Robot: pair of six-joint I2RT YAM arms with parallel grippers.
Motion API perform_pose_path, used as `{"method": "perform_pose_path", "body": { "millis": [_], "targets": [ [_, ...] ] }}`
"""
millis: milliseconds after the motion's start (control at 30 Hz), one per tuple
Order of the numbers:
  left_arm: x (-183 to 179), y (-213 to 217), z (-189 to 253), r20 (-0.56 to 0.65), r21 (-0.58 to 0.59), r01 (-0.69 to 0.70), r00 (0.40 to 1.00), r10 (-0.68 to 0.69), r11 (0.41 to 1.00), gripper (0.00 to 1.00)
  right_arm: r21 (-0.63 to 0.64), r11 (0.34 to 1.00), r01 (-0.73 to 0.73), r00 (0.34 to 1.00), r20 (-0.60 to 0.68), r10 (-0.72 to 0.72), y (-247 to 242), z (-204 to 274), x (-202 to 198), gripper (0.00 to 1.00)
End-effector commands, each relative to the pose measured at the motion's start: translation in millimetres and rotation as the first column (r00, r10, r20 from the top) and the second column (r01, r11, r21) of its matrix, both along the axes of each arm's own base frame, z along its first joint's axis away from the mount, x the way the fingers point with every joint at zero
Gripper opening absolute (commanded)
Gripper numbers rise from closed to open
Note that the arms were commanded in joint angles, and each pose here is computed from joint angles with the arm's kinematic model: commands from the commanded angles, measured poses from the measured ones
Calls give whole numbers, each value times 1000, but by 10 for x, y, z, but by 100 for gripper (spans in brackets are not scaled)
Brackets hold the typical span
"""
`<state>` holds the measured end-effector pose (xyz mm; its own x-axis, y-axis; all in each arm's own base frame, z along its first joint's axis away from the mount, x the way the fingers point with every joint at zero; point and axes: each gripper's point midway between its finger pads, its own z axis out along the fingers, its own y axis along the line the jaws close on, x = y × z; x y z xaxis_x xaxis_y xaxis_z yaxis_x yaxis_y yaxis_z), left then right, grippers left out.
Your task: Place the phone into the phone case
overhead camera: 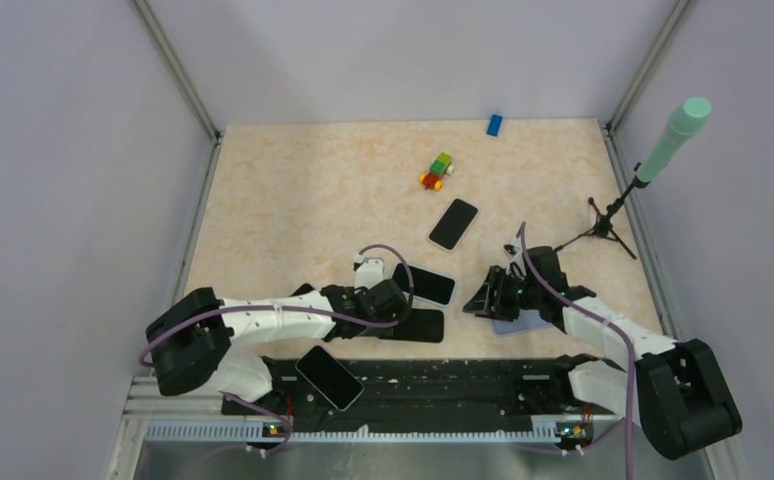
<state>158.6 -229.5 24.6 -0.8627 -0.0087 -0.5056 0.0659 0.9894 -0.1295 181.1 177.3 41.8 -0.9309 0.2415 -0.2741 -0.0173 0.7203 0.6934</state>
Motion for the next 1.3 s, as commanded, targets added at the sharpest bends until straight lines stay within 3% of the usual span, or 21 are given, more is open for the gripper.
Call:
{"method": "perform_pose_path", "body": {
  "millis": [0,133,500,700,833,1100,1267],
  "targets": [
    [67,47,150,46,-26,-49,998,50,998,65,32,999,-10,999,41,9,50,100,78,45],
    [117,113,243,69,-55,-70,995,73,996,78,43,999,-19,999,42,18,65,107,65,49],
    [234,520,414,66,-247,-198,973,221,949,89,86,994,-64,997,50,60,137,162,45,53],
    [242,1129,429,72,-228,-435,885,460,871,98,93,993,-73,997,39,70,156,125,38,54],
    [201,1417,456,72,-193,-540,825,561,819,98,95,993,-75,997,37,72,162,106,43,54],
    [230,1400,251,-28,-125,-538,842,539,833,98,97,992,-81,997,29,78,172,91,42,54],
    [264,1124,111,-124,-192,-481,876,465,855,98,91,993,-77,997,25,75,160,76,33,54]
  ]
}}
